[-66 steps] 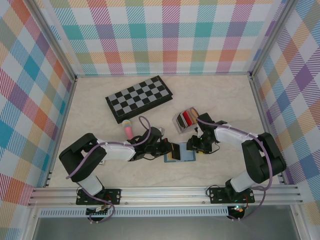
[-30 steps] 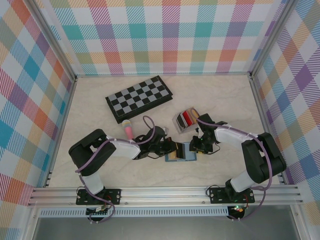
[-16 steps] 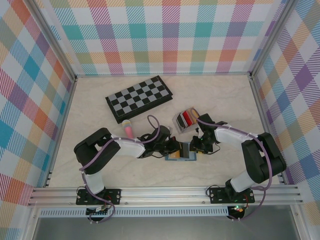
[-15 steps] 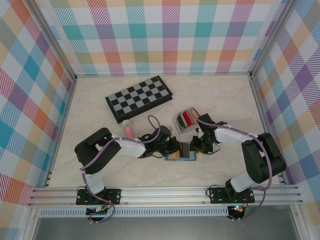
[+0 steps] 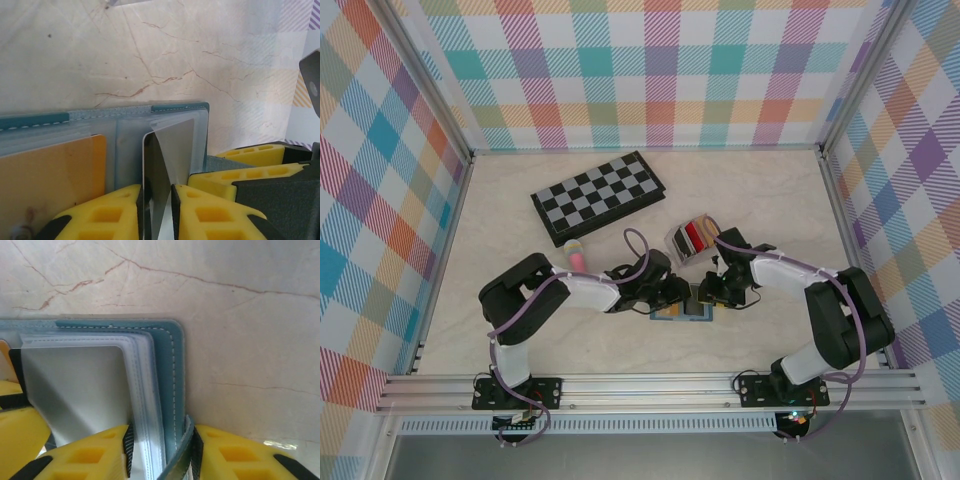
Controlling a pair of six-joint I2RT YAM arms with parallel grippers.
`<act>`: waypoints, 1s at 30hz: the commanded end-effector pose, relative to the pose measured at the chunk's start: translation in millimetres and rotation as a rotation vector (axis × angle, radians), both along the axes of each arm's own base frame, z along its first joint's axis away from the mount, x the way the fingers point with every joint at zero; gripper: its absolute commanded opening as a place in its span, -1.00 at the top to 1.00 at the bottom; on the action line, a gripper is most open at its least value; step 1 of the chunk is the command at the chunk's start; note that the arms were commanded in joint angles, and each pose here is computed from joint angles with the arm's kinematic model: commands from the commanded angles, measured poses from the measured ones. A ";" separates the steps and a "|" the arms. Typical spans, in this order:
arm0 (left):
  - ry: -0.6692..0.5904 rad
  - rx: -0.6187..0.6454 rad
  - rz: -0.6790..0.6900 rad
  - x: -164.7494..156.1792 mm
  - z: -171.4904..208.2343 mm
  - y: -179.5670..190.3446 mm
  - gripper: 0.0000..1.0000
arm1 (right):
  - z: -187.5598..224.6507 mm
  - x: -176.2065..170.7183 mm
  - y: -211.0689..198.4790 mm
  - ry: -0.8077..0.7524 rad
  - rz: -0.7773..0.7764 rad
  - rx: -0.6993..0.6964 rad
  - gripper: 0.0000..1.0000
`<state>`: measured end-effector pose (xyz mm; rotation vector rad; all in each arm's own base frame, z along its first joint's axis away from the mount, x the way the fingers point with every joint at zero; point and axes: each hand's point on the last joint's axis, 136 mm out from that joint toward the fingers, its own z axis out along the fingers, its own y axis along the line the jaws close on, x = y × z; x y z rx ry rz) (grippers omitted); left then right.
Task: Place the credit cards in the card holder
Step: Insert the credit card into the card slot, then close the card holder at the bottom-center of the table.
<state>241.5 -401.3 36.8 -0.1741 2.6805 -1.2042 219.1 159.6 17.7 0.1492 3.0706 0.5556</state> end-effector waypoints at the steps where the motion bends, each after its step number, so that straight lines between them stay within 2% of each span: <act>1: -0.004 0.060 -0.055 -13.3 -1.0 -1.8 0.40 | 8.2 3.8 1.6 -0.038 -0.008 -0.001 0.17; 4: -0.037 0.081 -0.055 -11.9 13.6 4.5 0.11 | 17.4 8.7 -9.3 -0.065 -0.017 -0.069 0.07; 11: -0.106 0.128 -0.073 -11.6 43.5 18.4 -0.30 | 22.8 9.8 -17.7 -0.067 -0.007 -0.124 0.03; 16: -0.140 0.204 -0.027 -6.9 49.7 42.4 -0.32 | 21.1 7.4 -16.5 -0.048 -0.005 -0.118 0.07; 21: -0.097 0.284 0.055 4.6 38.1 86.6 -0.41 | 18.3 3.6 -13.0 -0.019 0.006 -0.101 0.26; 30: 0.014 0.288 0.042 6.2 5.3 89.5 -0.42 | 6.6 4.0 -3.9 0.023 0.015 -0.071 0.42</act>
